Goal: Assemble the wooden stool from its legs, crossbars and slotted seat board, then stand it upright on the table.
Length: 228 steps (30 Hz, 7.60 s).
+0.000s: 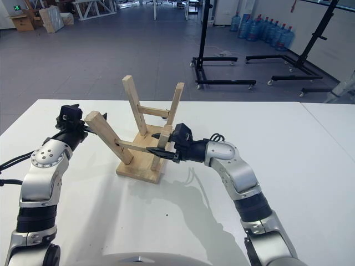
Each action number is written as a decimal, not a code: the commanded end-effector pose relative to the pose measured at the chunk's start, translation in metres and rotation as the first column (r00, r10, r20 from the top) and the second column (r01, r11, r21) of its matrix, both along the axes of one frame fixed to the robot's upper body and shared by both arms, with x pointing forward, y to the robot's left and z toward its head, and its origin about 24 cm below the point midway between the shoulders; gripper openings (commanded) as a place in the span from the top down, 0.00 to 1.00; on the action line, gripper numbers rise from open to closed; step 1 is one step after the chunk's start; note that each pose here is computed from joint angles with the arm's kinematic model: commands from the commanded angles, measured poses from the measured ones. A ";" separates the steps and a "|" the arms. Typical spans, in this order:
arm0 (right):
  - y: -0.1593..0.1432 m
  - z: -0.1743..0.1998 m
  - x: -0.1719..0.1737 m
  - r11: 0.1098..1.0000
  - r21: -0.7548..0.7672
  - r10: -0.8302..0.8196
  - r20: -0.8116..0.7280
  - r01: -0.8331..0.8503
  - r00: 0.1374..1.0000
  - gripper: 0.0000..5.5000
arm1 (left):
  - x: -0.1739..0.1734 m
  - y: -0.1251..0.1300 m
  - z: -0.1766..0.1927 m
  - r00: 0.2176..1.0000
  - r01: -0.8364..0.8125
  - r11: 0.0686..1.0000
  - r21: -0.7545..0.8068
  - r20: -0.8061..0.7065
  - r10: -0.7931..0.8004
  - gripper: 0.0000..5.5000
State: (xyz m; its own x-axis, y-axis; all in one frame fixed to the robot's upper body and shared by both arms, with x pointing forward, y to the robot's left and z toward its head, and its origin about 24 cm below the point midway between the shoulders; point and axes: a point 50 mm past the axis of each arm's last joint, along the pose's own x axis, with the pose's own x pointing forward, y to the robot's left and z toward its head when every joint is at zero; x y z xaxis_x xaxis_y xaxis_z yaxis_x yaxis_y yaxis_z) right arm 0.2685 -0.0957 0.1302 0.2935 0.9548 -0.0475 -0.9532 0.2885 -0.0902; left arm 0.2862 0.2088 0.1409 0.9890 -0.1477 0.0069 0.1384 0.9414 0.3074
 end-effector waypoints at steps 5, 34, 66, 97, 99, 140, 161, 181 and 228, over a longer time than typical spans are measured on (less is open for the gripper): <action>0.042 0.001 0.001 0.998 -0.030 0.062 0.007 -0.061 0.998 0.63 | -0.009 -0.040 -0.002 0.993 0.117 0.993 -0.002 0.002 -0.117 0.12; 0.042 -0.007 0.009 0.999 -0.021 -0.033 -0.082 0.031 0.996 0.28 | 0.004 -0.021 -0.019 0.998 0.000 1.000 0.004 -0.065 0.001 0.02; -0.019 -0.021 0.063 0.923 0.003 -0.386 0.033 0.386 0.922 0.18 | 0.002 0.024 0.078 0.972 0.232 0.870 -0.435 0.141 -0.189 0.02; -0.002 0.084 0.025 0.975 0.109 -0.211 0.207 0.192 0.955 0.18 | 0.034 -0.014 0.127 0.870 0.473 0.785 -0.401 0.354 -0.343 0.02; -0.029 0.107 0.030 0.966 0.153 -0.240 0.227 0.209 0.944 0.18 | 0.022 -0.008 0.162 0.830 0.516 0.767 -0.381 0.443 -0.338 0.02; -0.045 -0.003 0.076 0.912 0.327 -0.269 0.020 0.248 0.963 0.18 | 0.046 -0.016 0.047 0.922 0.368 0.839 -0.400 0.039 -0.386 0.02; -0.142 0.061 0.056 0.805 0.319 -0.467 -0.177 0.499 0.866 0.18 | 0.029 0.098 0.127 0.937 0.339 0.817 -0.467 0.246 -0.247 0.02; -0.125 0.018 -0.032 0.997 0.032 -0.053 -0.327 0.067 0.943 0.02 | -0.066 0.033 0.024 0.512 0.772 0.516 -0.372 -0.119 -0.851 0.02; -0.074 0.030 -0.009 0.981 0.195 0.091 -0.433 -0.005 0.897 0.72 | -0.049 -0.004 0.024 0.348 0.709 0.320 -0.629 -0.083 -0.934 0.71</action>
